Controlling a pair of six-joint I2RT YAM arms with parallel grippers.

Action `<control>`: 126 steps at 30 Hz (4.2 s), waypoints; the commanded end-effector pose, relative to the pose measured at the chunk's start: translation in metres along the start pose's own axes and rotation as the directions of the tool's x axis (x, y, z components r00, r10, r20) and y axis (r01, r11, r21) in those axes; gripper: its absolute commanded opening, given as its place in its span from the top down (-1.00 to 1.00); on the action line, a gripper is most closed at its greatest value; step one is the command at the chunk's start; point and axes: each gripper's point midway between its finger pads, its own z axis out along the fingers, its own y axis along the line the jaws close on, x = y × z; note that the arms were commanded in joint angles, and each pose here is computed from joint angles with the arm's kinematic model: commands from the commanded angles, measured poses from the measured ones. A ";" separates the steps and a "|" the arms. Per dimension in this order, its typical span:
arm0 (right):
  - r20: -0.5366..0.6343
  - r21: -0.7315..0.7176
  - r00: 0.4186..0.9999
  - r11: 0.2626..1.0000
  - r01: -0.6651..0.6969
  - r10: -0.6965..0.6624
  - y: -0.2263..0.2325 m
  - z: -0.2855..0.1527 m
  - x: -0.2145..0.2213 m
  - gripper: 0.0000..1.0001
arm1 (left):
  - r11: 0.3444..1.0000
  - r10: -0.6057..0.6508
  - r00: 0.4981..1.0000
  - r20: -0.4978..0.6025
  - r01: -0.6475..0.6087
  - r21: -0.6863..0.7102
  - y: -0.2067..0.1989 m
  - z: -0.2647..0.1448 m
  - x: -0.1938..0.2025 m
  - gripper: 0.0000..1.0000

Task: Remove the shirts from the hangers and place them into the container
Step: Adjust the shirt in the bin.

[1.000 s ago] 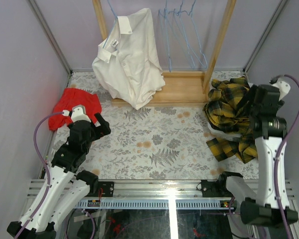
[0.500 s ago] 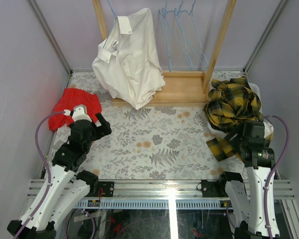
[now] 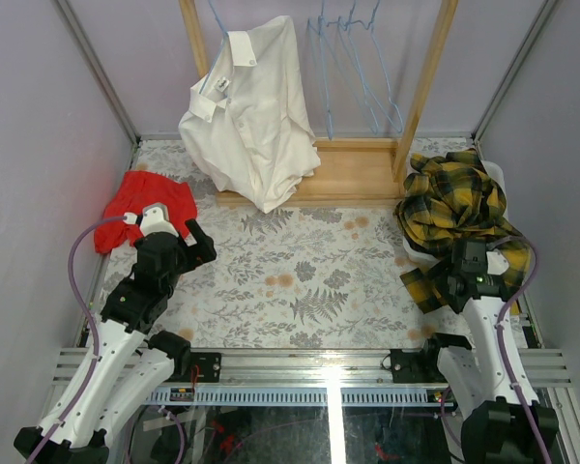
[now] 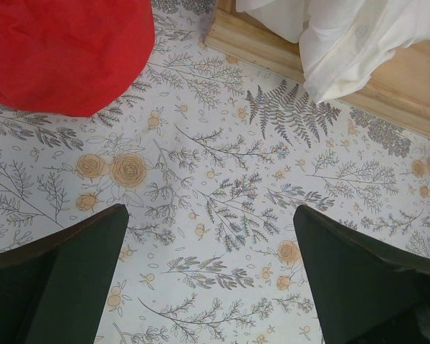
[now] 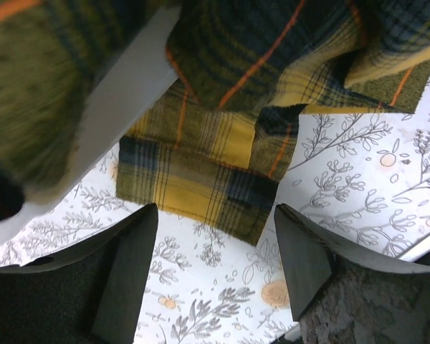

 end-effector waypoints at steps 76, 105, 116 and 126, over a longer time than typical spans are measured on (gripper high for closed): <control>0.190 -0.265 0.961 0.932 0.246 -0.199 0.213 0.038 -0.164 0.91 | 1.000 0.003 0.999 0.045 -0.004 0.012 -0.003 0.003 -0.010 -1.00; 0.362 -0.027 0.926 0.991 0.131 -0.112 0.082 -0.041 -0.189 -0.83 | 1.000 0.009 0.999 0.033 -0.009 0.027 -0.006 0.004 -0.008 -1.00; 0.373 -0.404 0.926 0.888 0.218 -0.058 0.180 -0.076 -0.220 1.00 | 1.000 0.009 0.999 0.034 -0.010 0.019 -0.005 0.004 -0.008 -1.00; 0.039 -0.220 0.996 0.972 0.085 -0.078 0.121 0.055 -0.119 0.84 | 1.000 0.002 0.999 0.042 -0.003 0.012 -0.003 0.003 -0.009 -1.00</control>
